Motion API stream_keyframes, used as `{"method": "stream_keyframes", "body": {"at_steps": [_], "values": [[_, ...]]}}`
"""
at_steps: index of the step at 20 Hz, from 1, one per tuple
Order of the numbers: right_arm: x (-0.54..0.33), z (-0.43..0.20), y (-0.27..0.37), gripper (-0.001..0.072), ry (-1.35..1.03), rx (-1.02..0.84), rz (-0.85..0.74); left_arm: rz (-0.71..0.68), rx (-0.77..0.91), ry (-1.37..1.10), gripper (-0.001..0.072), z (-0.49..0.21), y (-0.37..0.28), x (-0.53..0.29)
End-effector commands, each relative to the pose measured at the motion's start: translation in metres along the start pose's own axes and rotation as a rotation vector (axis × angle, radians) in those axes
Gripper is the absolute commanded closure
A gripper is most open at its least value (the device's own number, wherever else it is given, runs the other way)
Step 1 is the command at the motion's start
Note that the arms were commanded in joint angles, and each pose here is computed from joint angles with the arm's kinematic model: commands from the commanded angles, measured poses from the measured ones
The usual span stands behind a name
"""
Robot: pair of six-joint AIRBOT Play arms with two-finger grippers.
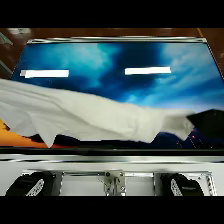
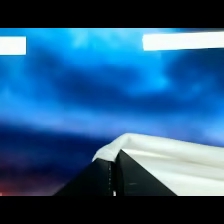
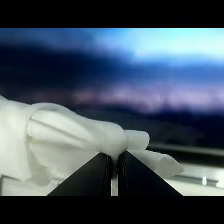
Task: Fold the shirts.
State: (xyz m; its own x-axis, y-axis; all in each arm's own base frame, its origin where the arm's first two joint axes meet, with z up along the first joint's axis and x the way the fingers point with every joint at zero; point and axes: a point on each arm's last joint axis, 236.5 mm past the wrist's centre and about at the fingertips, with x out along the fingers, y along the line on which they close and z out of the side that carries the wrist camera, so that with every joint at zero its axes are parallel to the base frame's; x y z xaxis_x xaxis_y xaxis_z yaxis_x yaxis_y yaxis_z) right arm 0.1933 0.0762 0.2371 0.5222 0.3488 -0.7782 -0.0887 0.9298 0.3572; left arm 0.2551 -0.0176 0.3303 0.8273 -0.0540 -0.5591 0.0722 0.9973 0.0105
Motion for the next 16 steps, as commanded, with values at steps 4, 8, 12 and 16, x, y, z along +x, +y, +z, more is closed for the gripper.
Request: {"method": "stream_keyframes", "body": {"at_steps": [4, 8, 12, 16], "values": [[0.077, -0.1, -0.027, 0.065, 0.411, 0.187, 0.024, 0.018, 0.019, 0.351, 0.0672, -0.103, 0.004, 0.07], [0.139, -0.073, -0.051, 0.065, 0.298, 0.276, 0.014, -0.034, 0.004, 0.39, 0.0672, -0.13, -0.009, 0.113], [0.188, -0.035, -0.068, 0.065, 0.23, 0.362, 0.021, -0.12, -0.057, 0.2, 0.0672, -0.086, -0.032, 0.157], [0.242, -0.019, -0.08, 0.065, 0.246, 0.465, 0.052, -0.197, -0.229, -0.026, 0.0672, -0.026, -0.048, 0.21]]}}
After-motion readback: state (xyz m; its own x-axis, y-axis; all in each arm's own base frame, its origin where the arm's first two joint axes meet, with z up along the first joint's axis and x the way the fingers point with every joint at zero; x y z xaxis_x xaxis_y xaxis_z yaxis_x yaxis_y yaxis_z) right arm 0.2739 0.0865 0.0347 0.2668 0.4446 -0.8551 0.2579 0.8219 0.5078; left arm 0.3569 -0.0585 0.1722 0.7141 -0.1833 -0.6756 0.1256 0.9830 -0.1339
